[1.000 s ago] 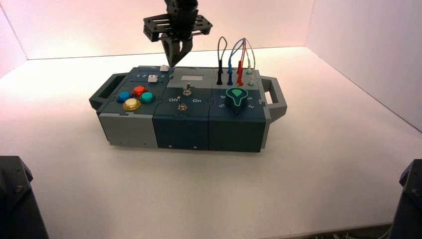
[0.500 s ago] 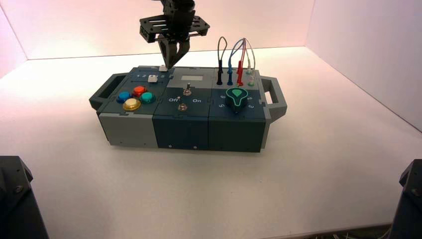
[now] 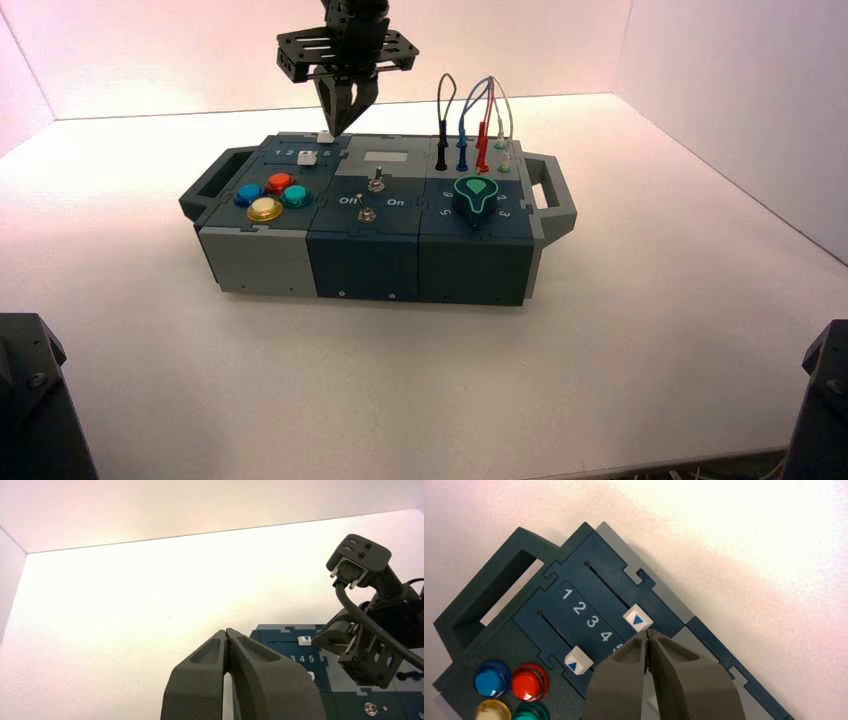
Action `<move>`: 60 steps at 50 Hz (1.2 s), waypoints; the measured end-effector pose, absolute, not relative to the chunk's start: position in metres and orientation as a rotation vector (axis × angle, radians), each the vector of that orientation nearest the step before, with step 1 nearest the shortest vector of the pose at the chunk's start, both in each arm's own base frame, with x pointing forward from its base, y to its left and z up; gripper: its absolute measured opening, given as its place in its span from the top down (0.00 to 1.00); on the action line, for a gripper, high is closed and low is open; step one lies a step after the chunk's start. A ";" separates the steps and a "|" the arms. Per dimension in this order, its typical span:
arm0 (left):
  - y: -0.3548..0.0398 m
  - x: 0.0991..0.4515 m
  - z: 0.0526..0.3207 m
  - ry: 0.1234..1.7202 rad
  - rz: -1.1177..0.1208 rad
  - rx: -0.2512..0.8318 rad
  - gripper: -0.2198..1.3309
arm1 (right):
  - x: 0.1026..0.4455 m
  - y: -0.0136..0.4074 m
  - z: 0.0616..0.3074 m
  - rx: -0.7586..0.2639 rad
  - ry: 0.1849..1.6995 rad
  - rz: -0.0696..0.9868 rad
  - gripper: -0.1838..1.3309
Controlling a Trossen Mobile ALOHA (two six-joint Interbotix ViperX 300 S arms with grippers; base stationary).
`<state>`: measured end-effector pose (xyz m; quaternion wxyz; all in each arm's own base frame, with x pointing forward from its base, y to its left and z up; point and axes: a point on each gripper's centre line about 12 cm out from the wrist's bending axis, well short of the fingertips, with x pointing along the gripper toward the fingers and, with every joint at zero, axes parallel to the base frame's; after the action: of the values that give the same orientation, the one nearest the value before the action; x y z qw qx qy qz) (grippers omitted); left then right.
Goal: Move the top slider to position 4.
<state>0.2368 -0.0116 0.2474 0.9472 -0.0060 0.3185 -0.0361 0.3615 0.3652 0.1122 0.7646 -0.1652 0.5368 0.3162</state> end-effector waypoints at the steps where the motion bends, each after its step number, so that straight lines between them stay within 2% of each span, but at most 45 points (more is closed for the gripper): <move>1: -0.011 0.237 0.248 0.647 -0.072 -0.013 0.97 | 0.361 0.365 0.112 -0.361 1.168 0.688 0.97; 60: -0.012 0.237 0.248 0.647 -0.074 -0.011 0.97 | 0.360 0.370 0.111 -0.362 1.177 0.693 0.97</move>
<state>0.2371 -0.0116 0.2480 0.9475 -0.0053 0.3177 -0.0364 0.3602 0.3701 0.1110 0.7607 -0.1661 0.5407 0.3184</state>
